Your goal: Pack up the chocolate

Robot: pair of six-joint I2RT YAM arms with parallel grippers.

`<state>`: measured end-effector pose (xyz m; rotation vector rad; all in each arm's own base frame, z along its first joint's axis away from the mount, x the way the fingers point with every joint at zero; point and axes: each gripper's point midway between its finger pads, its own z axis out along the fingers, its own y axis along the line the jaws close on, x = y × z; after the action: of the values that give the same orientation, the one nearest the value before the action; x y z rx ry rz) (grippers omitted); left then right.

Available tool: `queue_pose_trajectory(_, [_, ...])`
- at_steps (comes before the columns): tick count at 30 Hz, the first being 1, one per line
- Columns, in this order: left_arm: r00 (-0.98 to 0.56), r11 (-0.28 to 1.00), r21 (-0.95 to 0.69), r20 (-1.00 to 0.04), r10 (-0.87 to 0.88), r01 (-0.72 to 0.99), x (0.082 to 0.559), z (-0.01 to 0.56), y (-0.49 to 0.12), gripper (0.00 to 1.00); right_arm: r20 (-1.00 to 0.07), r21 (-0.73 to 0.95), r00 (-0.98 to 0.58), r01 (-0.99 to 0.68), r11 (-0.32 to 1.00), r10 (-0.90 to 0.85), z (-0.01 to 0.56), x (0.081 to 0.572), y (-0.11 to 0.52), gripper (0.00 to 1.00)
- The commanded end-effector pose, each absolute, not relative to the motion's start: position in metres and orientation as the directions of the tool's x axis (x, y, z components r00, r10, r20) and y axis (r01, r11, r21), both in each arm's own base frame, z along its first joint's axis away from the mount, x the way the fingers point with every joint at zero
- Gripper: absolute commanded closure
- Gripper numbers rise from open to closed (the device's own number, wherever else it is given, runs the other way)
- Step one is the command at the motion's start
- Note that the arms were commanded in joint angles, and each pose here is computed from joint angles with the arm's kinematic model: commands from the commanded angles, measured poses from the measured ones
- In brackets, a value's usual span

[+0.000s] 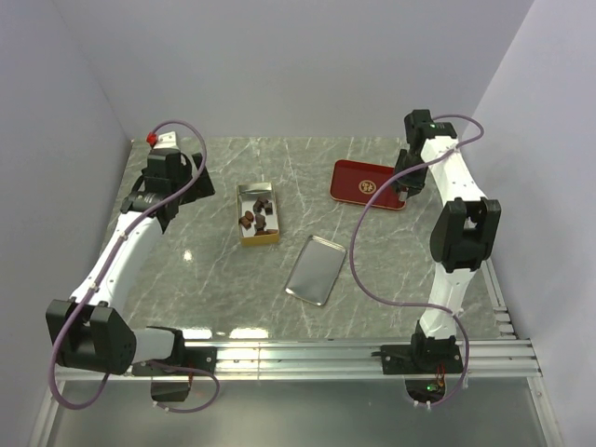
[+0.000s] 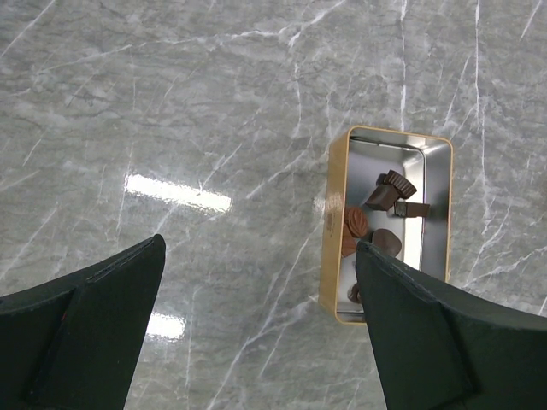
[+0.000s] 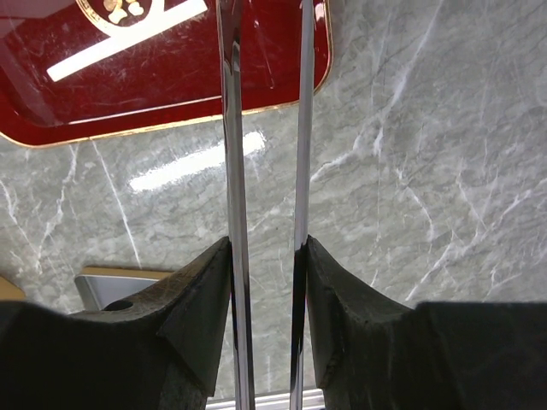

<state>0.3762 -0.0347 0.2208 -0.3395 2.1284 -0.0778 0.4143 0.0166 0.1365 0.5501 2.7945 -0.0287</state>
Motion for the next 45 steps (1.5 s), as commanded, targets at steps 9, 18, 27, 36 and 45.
queue_pose_trajectory(9, [-0.453, 0.961, -0.196, -0.851, -0.267, -0.197, 0.394, 0.248, -0.036, 0.01, -0.321, 0.056, -0.871, 0.374, 0.926, 0.372, 0.142, 0.435, 0.009, 0.61])
queue_pose_trajectory(18, [-0.45, 0.961, -0.195, -0.853, -0.265, -0.197, 0.395, 0.25, -0.036, 0.01, -0.355, 0.105, -0.867, 0.333, 0.937, 0.348, 0.164, 0.44, 0.015, 0.68])
queue_pose_trajectory(27, [-0.451, 0.959, -0.212, -0.849, -0.275, -0.186, 0.395, 0.25, -0.039, 0.01, -0.4, 0.154, -0.861, 0.274, 0.949, 0.314, 0.193, 0.437, 0.028, 0.69])
queue_pose_trajectory(36, [-0.452, 0.958, -0.222, -0.847, -0.281, -0.18, 0.395, 0.251, -0.041, 0.01, -0.427, 0.163, -0.888, 0.109, 0.981, 0.17, 0.215, 0.426, 0.08, 0.69])
queue_pose_trajectory(45, [-0.447, 0.956, -0.232, -0.847, -0.288, -0.177, 0.394, 0.254, -0.042, 0.01, -0.423, 0.247, -0.905, -0.156, 0.956, -0.039, 0.232, 0.407, 0.198, 0.69])
